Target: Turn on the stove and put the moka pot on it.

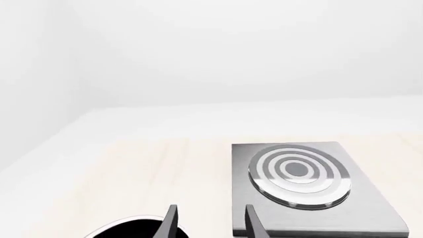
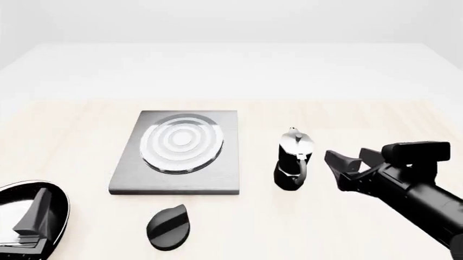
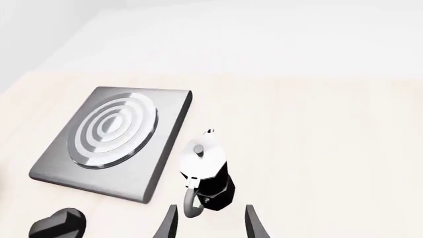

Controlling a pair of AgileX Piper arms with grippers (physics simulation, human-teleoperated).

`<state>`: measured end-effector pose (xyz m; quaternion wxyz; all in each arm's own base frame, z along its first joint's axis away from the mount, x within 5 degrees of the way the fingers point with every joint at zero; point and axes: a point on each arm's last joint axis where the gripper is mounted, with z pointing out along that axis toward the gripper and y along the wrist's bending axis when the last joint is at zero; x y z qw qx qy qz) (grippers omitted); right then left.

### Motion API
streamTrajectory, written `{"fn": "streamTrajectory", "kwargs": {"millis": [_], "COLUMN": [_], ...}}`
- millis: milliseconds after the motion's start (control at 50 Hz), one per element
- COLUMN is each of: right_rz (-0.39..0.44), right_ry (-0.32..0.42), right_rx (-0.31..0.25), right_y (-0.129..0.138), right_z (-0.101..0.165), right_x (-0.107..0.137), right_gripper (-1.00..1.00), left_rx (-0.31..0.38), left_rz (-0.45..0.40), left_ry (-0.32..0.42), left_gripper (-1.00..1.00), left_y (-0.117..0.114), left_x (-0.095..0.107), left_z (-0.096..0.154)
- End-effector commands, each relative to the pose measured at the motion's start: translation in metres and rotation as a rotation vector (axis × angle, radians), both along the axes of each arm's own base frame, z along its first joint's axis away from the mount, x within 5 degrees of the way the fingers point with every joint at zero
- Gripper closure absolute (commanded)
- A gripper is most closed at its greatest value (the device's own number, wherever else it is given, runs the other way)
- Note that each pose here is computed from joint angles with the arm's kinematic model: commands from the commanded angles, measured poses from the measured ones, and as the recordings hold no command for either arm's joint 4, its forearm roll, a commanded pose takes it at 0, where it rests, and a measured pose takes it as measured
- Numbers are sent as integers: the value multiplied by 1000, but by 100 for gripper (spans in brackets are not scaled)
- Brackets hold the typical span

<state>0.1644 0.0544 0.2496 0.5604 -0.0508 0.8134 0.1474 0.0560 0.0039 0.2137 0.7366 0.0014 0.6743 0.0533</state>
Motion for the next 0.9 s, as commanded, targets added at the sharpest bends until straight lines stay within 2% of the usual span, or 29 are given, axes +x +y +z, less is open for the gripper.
{"fn": "streamTrajectory", "kwargs": {"millis": [20, 260, 320, 500, 900], "right_rz": [16, 16, 11, 43, 80], "right_ry": [30, 54, 62, 88, 130], "right_rx": [5, 8, -10, -18, -4], "right_y": [10, 17, 17, 29, 45], "right_z": [-10, -22, -27, -38, -62], "right_x": [17, 35, 41, 52, 59], "right_gripper": [-100, -100, -100, -100, -100], "left_rx": [-6, -14, -11, -13, -16], "left_rz": [2, -3, -6, -3, 1], "left_ry": [5, 9, 12, 13, 18], "left_gripper": [-100, -100, -100, -100, -100], "left_y": [0, 0, 0, 0, 0], "left_x": [0, 0, 0, 0, 0], "left_z": [-1, -1, -1, -1, -2]}}
